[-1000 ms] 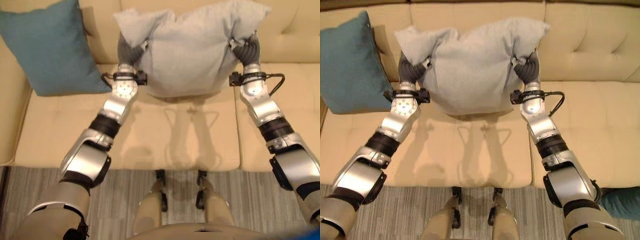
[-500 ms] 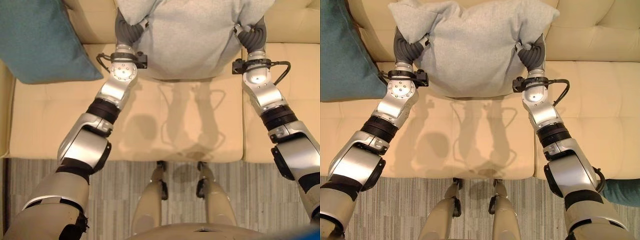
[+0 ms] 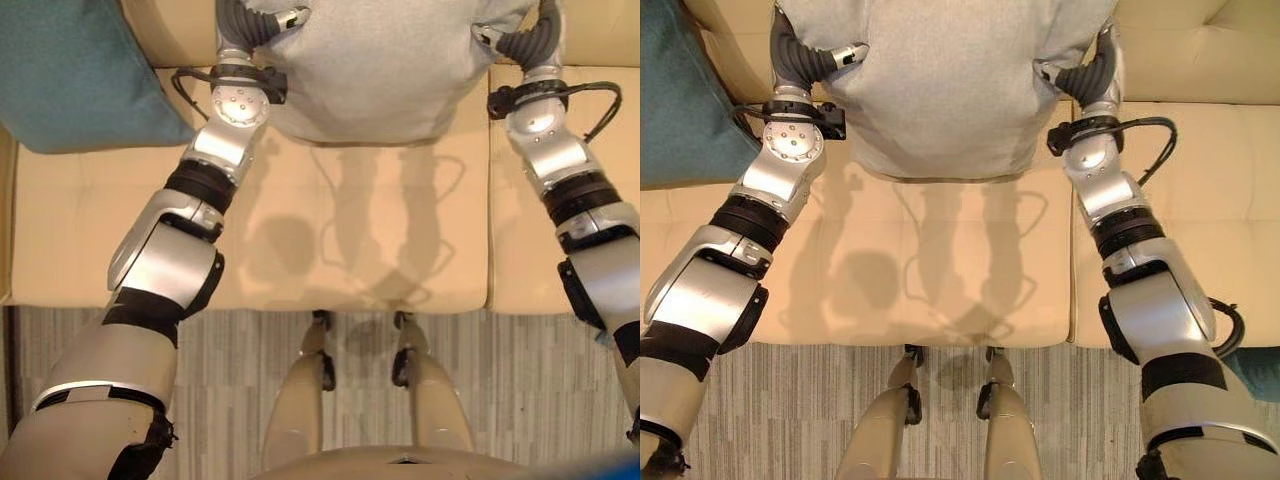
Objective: Pick up all the scattered cushions and arrange them neatly on the sofa.
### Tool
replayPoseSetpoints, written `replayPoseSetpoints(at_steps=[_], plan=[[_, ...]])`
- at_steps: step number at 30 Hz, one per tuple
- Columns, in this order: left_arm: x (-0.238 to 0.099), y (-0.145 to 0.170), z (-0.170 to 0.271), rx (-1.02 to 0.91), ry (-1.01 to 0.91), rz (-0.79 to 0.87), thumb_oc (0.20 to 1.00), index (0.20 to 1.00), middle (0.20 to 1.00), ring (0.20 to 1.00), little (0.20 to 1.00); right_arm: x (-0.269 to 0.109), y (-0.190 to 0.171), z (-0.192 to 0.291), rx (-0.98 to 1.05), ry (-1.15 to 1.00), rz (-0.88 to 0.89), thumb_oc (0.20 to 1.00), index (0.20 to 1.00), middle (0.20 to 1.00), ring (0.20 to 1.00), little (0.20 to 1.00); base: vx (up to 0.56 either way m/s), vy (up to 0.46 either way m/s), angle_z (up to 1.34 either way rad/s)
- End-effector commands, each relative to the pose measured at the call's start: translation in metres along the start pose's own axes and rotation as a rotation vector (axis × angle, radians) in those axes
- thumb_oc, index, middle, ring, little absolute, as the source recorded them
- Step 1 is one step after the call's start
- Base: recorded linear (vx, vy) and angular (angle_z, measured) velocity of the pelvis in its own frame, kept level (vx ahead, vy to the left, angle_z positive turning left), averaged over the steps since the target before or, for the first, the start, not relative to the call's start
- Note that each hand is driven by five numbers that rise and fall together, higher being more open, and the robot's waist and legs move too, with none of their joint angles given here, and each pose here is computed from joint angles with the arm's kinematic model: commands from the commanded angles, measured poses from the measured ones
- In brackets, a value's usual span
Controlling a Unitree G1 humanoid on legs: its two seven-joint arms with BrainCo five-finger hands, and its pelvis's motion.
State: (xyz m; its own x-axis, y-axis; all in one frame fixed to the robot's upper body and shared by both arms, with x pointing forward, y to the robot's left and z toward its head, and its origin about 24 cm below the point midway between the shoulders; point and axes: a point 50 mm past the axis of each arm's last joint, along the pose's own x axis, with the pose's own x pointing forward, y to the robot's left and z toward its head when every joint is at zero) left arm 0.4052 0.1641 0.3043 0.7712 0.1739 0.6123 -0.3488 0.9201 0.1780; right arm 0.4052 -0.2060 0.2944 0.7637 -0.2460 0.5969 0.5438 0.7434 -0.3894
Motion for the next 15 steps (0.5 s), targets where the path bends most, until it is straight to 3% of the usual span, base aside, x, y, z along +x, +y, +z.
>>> replayPoseSetpoints(at_steps=[1,10,12,13,14,15], plan=[[0.024,0.040,0.022,0.095,-0.070,0.109,1.000,1.000,1.000,1.000,1.000,0.023,-0.035,0.009,-0.130,-0.008,-0.071,1.000,1.000,1.000,1.000,1.000,0.03,-0.023,0.00],[0.004,0.100,-0.030,0.203,0.073,0.192,1.000,1.000,1.000,1.000,1.000,0.008,-0.091,-0.050,-0.276,0.126,-0.120,1.000,1.000,1.000,1.000,1.000,0.04,-0.026,0.01],[-0.011,0.113,-0.048,0.245,0.110,0.185,1.000,1.000,1.000,1.000,1.000,-0.004,-0.105,-0.070,-0.288,0.166,-0.125,1.000,1.000,1.000,1.000,1.000,0.04,-0.024,0.03],[-0.042,0.120,-0.075,0.260,0.150,0.139,1.000,1.000,1.000,1.000,1.000,-0.030,-0.107,-0.097,-0.286,0.195,-0.075,1.000,1.000,1.000,1.000,1.000,0.06,-0.028,0.05],[-0.043,0.119,-0.076,0.262,0.153,0.137,1.000,1.000,1.000,1.000,1.000,-0.032,-0.107,-0.098,-0.287,0.199,-0.072,1.000,1.000,1.000,1.000,1.000,0.15,-0.063,0.06],[-0.077,0.118,-0.096,0.241,0.187,0.081,1.000,1.000,1.000,1.000,1.000,-0.066,-0.096,-0.123,-0.248,0.240,0.017,1.000,1.000,1.000,1.000,1.000,0.11,-0.043,0.02]])
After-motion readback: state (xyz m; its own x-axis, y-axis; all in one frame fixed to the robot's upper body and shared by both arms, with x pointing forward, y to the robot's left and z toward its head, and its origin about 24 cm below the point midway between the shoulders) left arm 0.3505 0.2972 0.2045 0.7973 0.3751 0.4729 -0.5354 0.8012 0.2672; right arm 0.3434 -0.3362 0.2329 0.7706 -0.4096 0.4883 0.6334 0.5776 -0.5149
